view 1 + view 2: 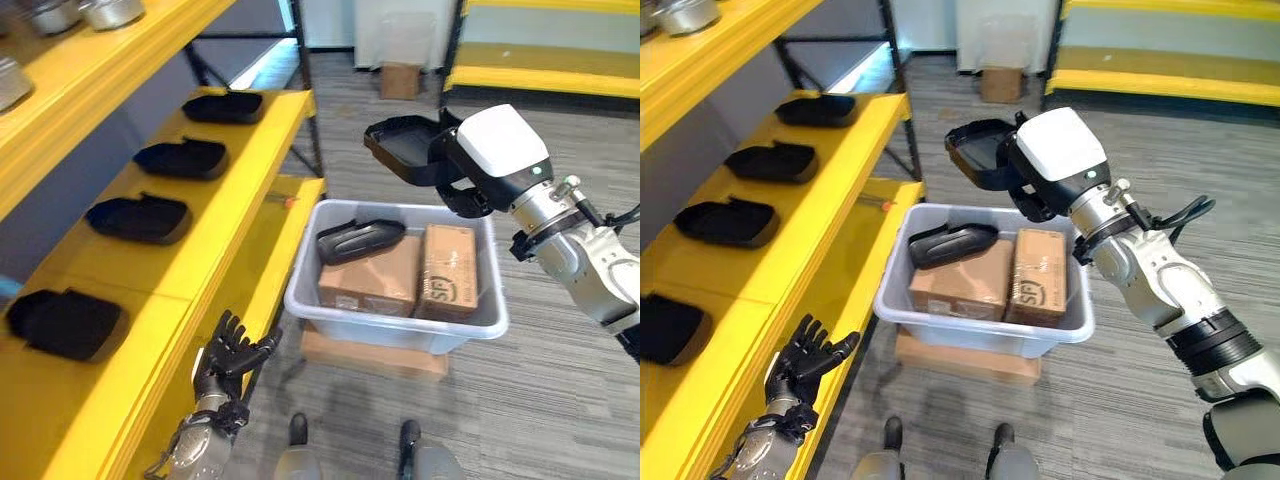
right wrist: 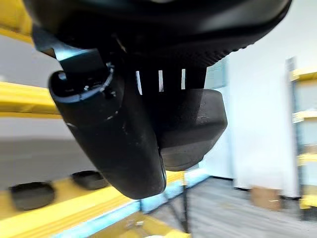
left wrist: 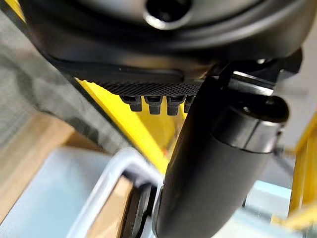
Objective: Move parts from the plastic box to the shelf.
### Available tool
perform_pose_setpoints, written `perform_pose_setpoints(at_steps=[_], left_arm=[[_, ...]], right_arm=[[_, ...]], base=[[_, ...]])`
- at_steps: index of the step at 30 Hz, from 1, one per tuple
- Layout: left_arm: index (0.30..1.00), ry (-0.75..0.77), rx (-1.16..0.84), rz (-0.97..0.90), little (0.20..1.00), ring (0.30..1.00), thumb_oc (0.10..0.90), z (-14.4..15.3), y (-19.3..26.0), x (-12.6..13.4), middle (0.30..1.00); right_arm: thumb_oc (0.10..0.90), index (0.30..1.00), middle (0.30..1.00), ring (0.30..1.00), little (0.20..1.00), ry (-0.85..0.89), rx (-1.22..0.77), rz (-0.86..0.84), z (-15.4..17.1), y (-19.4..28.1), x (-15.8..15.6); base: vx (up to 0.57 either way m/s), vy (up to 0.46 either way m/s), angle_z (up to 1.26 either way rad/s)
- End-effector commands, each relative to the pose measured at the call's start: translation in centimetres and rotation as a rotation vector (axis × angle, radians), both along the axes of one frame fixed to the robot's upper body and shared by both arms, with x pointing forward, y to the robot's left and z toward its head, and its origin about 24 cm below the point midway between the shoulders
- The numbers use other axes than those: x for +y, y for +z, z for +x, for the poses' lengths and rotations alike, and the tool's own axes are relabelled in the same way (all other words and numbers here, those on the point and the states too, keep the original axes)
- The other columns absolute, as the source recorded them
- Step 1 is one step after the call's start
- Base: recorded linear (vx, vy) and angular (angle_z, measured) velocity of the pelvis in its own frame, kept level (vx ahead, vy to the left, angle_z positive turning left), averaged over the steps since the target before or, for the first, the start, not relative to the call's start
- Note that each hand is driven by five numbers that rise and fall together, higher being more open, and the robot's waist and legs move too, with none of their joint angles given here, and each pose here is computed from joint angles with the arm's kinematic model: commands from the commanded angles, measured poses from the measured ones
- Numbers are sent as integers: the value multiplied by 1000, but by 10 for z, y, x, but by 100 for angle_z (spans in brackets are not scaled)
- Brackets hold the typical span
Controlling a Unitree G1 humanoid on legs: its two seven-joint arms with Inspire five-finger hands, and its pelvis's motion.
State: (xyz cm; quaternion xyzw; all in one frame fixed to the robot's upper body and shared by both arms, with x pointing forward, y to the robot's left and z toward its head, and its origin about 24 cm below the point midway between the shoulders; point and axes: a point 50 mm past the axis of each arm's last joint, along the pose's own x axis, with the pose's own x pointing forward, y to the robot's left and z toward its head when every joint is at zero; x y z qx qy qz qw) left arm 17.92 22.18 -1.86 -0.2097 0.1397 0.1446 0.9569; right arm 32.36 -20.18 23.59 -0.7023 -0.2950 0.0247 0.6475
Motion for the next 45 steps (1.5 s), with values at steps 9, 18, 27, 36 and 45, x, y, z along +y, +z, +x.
perform_pose_setpoints(at_steps=[9,18,27,36,45], left_arm=[[1000,-174,-320,18,1000,1000,900,33,59,-16,1000],[1000,-201,-318,99,1000,1000,900,28,64,-6,1000],[1000,-179,-323,118,1000,1000,900,27,65,-5,1000],[1000,-169,-328,135,1000,1000,900,28,67,-4,1000],[1000,-142,-338,137,1000,1000,900,28,68,-3,1000]], right_arm=[[400,300,300,300,300,-20,-417,91,-32,66,-14],[400,300,300,300,300,-37,-379,156,-38,51,-22],[400,300,300,300,300,-29,-347,156,-28,44,-10],[400,300,300,300,300,-3,-361,149,-26,49,-1],[400,300,300,300,300,48,-369,140,-16,57,19]], base=[[-118,23,127],[29,157,36],[-34,119,-2],[-33,80,5],[-11,108,7]])
